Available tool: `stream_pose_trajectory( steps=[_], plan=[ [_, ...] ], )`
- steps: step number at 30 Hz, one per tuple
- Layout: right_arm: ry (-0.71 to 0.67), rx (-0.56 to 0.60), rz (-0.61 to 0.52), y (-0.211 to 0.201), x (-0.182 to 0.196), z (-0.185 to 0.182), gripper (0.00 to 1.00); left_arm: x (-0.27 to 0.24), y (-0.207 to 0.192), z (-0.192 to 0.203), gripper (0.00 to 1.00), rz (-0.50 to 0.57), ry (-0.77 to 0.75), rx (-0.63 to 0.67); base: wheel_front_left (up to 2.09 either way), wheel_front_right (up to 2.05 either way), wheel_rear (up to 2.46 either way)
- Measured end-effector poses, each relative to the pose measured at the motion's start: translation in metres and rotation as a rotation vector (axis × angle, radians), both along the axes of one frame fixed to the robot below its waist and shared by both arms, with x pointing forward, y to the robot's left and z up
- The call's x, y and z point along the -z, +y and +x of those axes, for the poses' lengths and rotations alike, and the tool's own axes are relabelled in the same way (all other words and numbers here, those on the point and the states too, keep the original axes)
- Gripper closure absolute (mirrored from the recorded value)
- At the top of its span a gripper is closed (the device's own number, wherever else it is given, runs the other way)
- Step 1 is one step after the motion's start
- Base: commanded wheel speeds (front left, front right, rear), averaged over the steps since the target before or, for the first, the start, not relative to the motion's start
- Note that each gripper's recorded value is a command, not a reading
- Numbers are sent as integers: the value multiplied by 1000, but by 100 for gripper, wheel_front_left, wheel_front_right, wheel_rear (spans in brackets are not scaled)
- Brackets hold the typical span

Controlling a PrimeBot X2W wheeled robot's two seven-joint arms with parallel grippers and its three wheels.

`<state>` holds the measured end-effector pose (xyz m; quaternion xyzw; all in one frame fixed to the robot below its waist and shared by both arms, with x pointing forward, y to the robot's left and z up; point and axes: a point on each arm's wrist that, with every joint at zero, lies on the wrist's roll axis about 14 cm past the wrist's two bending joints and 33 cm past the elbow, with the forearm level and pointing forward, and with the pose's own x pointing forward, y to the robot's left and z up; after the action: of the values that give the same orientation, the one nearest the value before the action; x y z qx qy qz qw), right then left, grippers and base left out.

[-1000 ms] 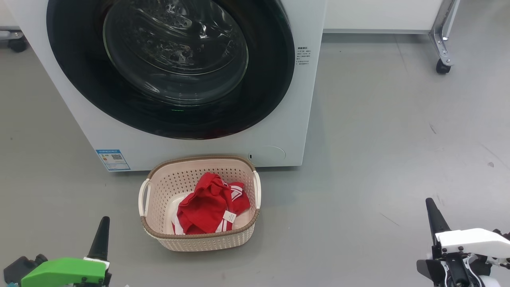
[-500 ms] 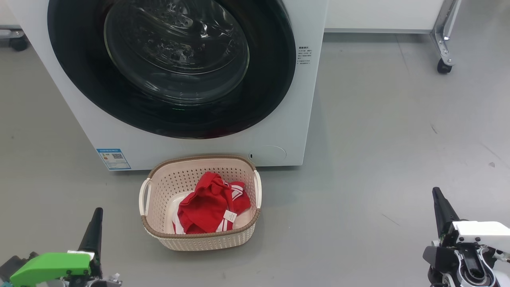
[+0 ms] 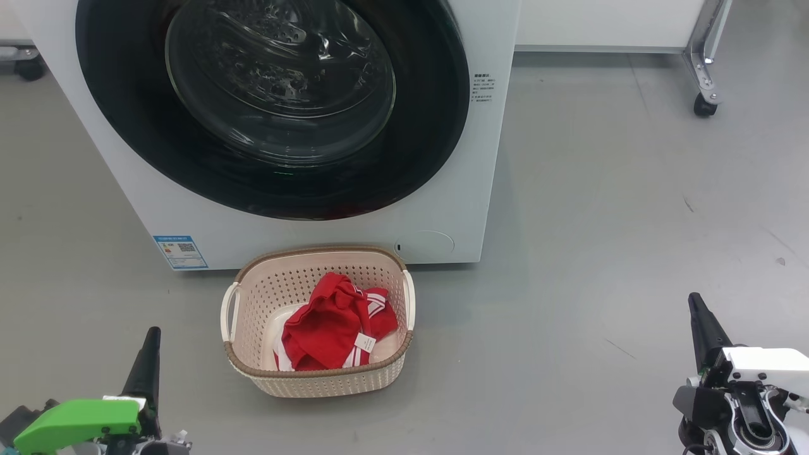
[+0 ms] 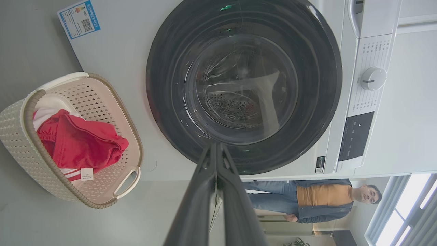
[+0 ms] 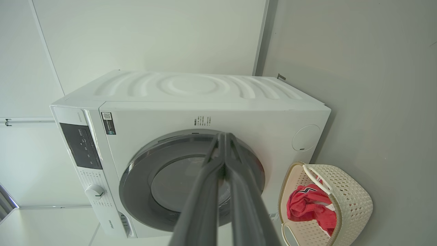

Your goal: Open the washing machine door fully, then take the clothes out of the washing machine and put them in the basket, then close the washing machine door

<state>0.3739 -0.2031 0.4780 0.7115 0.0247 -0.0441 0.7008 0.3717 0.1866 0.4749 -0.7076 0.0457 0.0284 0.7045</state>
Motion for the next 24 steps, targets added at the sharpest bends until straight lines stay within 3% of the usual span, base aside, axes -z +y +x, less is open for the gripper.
stream_pose_trajectory(
  steps=[24],
  plan=[
    [3,1,0,-1,1,0,100,2,-1,0,100,-3,4,5,0,0,0]
  ],
)
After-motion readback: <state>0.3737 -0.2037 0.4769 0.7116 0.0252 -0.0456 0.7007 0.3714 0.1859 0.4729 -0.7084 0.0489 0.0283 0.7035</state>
